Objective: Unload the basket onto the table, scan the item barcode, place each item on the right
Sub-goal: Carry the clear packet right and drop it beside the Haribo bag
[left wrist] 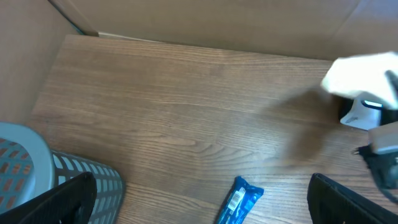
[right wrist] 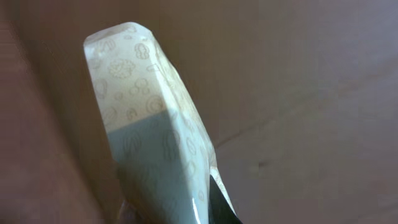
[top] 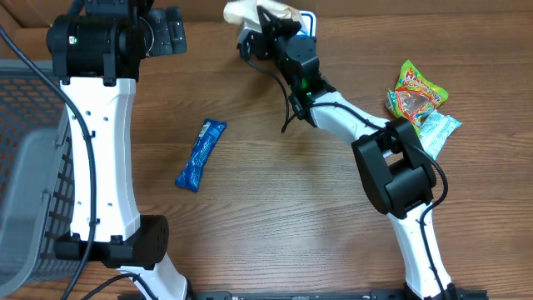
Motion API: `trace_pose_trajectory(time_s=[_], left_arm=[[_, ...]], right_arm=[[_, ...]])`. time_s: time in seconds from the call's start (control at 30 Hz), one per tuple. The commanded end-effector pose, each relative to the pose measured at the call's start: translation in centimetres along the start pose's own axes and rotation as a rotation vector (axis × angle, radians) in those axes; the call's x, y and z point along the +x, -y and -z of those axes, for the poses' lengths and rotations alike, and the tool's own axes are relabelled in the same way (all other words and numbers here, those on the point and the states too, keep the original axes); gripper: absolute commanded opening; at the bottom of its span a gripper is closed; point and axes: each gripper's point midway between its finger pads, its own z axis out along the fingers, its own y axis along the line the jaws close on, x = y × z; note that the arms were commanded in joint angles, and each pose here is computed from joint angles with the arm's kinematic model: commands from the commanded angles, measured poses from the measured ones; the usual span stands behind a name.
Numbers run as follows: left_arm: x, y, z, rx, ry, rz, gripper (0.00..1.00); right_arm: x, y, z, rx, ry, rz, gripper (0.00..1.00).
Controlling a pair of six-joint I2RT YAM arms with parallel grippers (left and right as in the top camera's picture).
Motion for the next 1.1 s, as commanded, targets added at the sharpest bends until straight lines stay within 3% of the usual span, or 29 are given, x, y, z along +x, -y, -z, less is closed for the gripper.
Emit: trace_pose_trajectory(time_s=[0.0,0.27,0.4,0.7,0.87,1.07], left_arm=[[-0.1,0.0,-0.1,-0.008,0.002,0.005,1.00],[-0.1,0.0,-0.1,-0.008,0.002,0.005,1.00],[-0.1,0.0,-0.1,-0.008,0.002,0.005,1.00],[-0.1,0.0,-0.1,-0.008,0.002,0.005,0.99],[-0.1,0.0,-0.1,-0.008,0.002,0.005,0.99],[-0.1,0.0,-0.1,-0.008,0.002,0.005,1.00]], right_arm=[[-5.2,4.1,0.8,0.021,0.061,-0.085,0.04],[-8.2,9.9,5.5,-0.097,-0.068,-0.547,0.04],[-5.9,12.0,9.2,-0.144,-0.248,-0.787,0.04],[8.4,13.6,19.6,-0.157,-0.807,-1.194,0.04],[18.3,13.8,26.3,-0.076,-1.102,-1.296,0.04],[27.7,13.2,32.0,0.048,-1.253,-1.498,0.04]])
